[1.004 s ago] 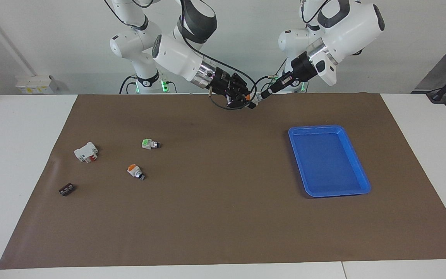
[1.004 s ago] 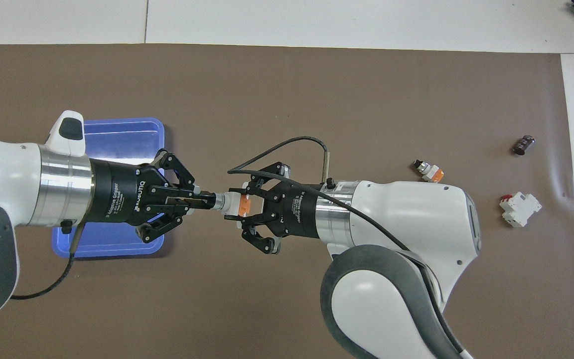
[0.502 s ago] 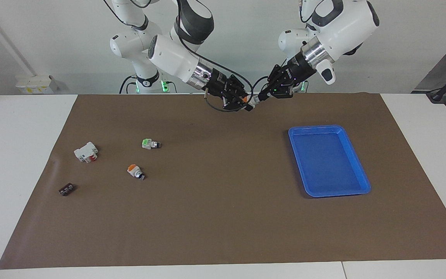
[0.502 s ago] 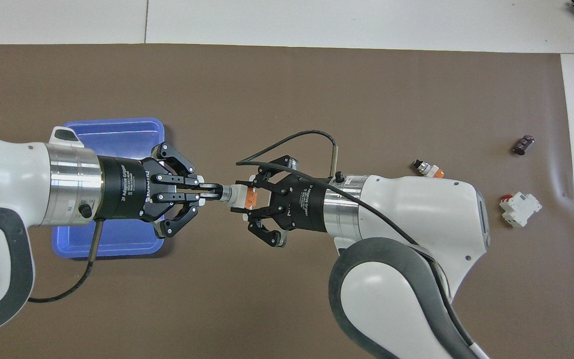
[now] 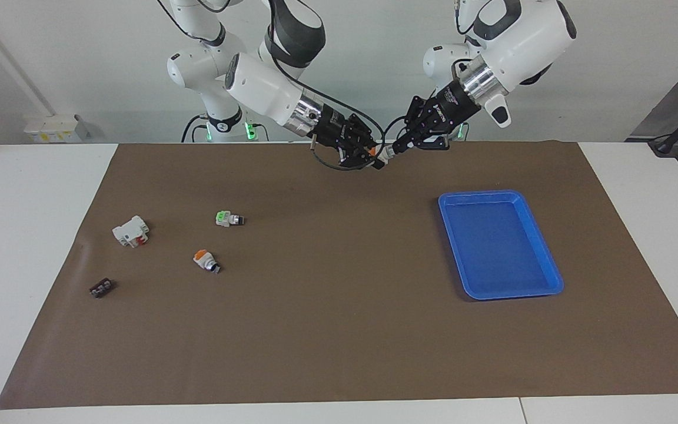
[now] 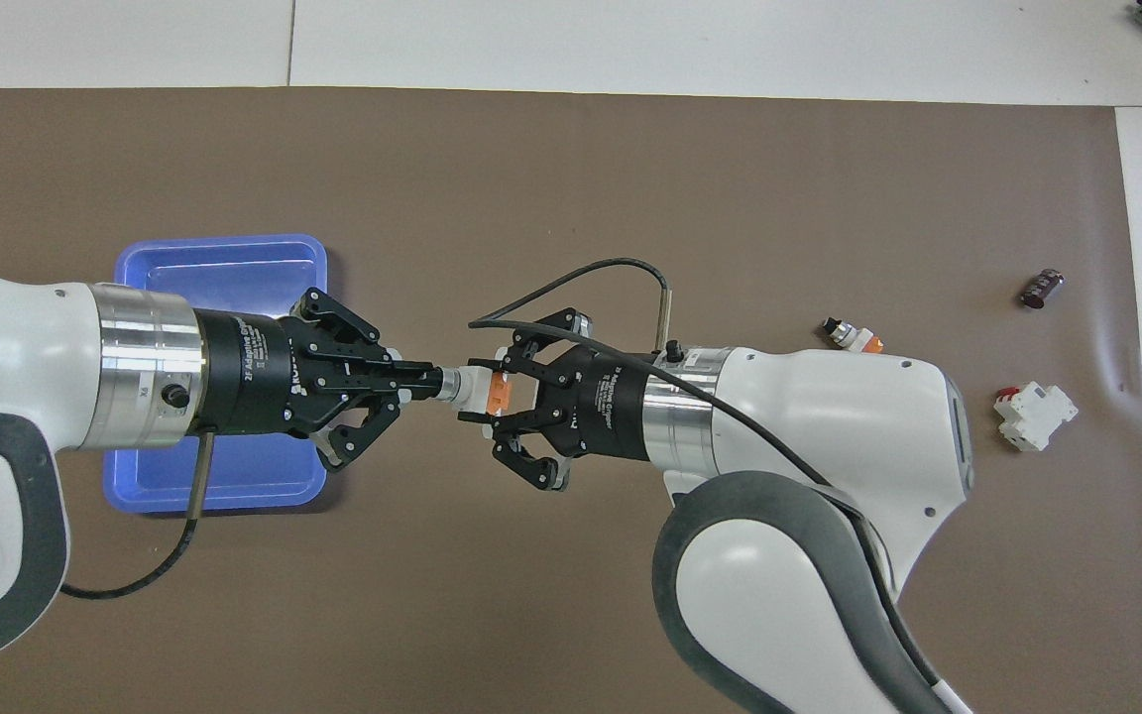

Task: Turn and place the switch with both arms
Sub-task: 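Close the left gripper on the switch and open the right gripper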

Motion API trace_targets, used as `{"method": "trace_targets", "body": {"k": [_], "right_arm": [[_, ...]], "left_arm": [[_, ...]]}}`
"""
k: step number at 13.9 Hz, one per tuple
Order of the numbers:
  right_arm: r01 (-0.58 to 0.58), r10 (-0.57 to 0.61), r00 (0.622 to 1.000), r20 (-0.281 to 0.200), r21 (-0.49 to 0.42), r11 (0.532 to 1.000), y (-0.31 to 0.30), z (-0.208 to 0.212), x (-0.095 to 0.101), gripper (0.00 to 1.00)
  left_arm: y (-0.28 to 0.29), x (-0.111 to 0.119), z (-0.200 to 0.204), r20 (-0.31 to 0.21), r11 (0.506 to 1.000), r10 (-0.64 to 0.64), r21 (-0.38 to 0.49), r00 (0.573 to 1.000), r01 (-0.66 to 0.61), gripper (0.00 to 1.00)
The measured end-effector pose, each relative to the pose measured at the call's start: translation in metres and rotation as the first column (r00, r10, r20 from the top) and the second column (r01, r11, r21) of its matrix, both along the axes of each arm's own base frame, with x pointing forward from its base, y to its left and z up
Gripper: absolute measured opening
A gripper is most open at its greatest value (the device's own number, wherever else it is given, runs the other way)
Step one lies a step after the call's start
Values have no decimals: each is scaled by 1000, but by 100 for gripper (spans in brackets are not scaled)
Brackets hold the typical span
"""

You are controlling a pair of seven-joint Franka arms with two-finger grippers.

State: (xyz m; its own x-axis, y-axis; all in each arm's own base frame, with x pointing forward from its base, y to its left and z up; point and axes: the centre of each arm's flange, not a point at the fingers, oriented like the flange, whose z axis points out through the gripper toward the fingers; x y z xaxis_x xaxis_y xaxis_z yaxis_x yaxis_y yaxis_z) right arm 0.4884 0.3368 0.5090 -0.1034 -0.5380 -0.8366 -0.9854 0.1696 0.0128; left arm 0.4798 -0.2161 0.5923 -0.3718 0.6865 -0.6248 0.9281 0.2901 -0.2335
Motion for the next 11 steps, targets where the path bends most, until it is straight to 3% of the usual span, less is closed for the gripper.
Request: {"method": "trace_targets", "body": {"k": [4, 11], "right_arm": [[-1, 1, 1000, -1, -1, 1000, 1, -1, 0, 41], [-2, 2, 1000, -2, -2, 1000, 1, -2, 0, 41]], "left_arm": [[0, 0, 0, -97, 994, 110, 6, 989, -110, 10], [0, 0, -1, -116, 991, 132, 14, 985, -131, 10]]}}
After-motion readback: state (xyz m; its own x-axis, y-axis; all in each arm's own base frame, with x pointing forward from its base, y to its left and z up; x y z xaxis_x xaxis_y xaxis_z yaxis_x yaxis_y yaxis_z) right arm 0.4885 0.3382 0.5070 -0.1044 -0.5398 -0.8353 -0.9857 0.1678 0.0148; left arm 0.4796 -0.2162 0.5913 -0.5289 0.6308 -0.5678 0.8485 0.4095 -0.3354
